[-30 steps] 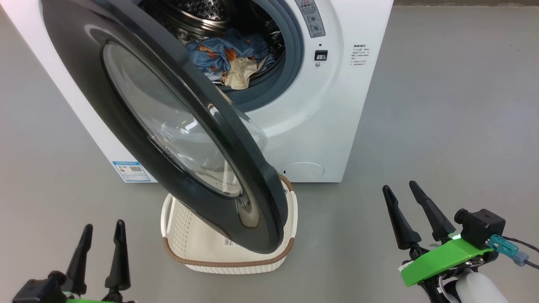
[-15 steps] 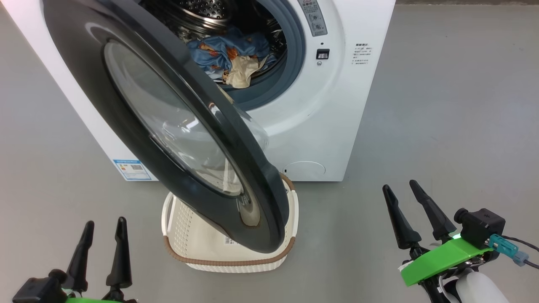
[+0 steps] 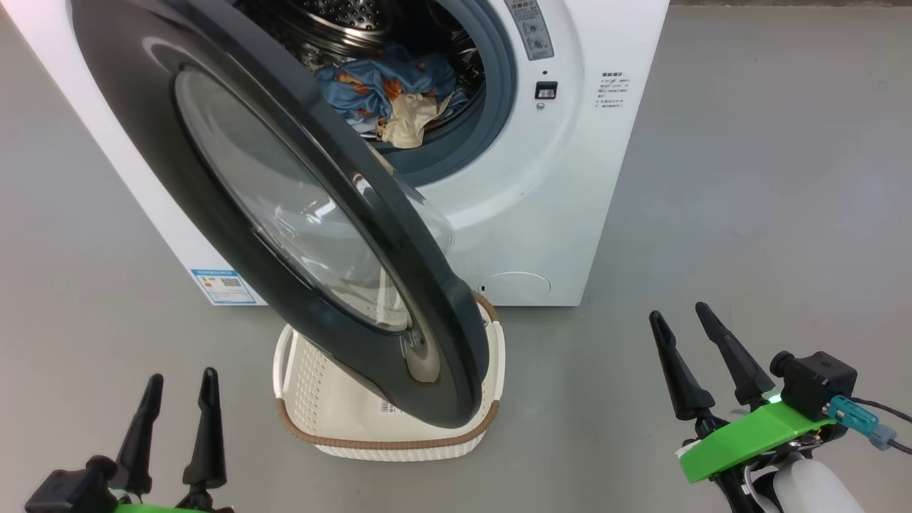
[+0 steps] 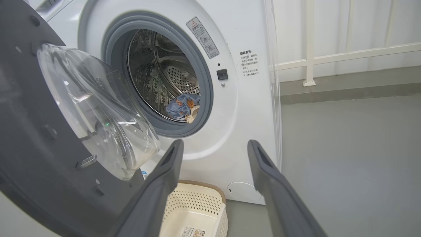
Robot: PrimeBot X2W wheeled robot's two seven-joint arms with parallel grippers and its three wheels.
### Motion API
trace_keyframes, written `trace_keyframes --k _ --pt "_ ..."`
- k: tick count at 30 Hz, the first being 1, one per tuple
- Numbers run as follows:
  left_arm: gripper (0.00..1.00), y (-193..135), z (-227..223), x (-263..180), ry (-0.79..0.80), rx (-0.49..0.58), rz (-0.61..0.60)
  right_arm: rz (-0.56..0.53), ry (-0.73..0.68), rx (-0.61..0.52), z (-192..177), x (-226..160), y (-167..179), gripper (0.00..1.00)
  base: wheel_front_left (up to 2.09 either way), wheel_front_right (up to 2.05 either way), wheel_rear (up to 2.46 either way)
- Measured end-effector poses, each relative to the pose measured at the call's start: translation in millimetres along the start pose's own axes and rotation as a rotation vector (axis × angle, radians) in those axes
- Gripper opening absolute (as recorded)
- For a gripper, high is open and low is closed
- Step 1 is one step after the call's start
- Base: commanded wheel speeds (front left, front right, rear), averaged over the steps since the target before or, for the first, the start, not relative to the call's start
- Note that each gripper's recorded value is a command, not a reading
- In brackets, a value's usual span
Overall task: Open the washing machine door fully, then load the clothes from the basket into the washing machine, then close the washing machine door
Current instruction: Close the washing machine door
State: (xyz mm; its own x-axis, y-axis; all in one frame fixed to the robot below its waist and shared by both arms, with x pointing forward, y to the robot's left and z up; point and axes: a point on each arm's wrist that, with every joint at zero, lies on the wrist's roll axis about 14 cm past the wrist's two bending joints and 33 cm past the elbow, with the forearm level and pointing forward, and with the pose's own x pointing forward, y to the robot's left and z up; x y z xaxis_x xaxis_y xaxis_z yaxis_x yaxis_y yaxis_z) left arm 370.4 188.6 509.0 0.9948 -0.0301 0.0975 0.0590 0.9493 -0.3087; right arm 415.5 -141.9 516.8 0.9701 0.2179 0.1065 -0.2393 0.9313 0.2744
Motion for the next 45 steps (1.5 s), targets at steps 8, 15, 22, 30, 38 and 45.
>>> trace_keyframes --k 8,15,22,30,38,45 --pt "1.0 1 0 -1 0.002 0.001 0.005 0.0 -0.001 0.001 0 1 0 1.0 0.0 0.0 0.0" --pt "1.0 2 1 -2 -0.001 0.001 0.006 0.007 -0.003 0.001 1 2 2 0.38 0.0 0.0 0.0" --pt "1.0 2 2 -3 -0.003 0.001 0.008 0.03 -0.031 0.001 10 4 10 0.0 0.0 0.0 0.0" --pt "1.0 3 0 -6 0.003 0.0 0.01 0.073 -0.095 0.002 30 11 23 0.0 0.0 0.0 0.0" --pt "1.0 14 5 -17 -0.01 0.001 0.048 0.174 -0.188 0.0 60 27 57 0.0 0.0 0.0 0.0" --pt "1.0 26 10 -34 -0.02 0.005 0.095 0.291 -0.308 0.032 98 36 99 0.0 0.0 0.0 0.0"
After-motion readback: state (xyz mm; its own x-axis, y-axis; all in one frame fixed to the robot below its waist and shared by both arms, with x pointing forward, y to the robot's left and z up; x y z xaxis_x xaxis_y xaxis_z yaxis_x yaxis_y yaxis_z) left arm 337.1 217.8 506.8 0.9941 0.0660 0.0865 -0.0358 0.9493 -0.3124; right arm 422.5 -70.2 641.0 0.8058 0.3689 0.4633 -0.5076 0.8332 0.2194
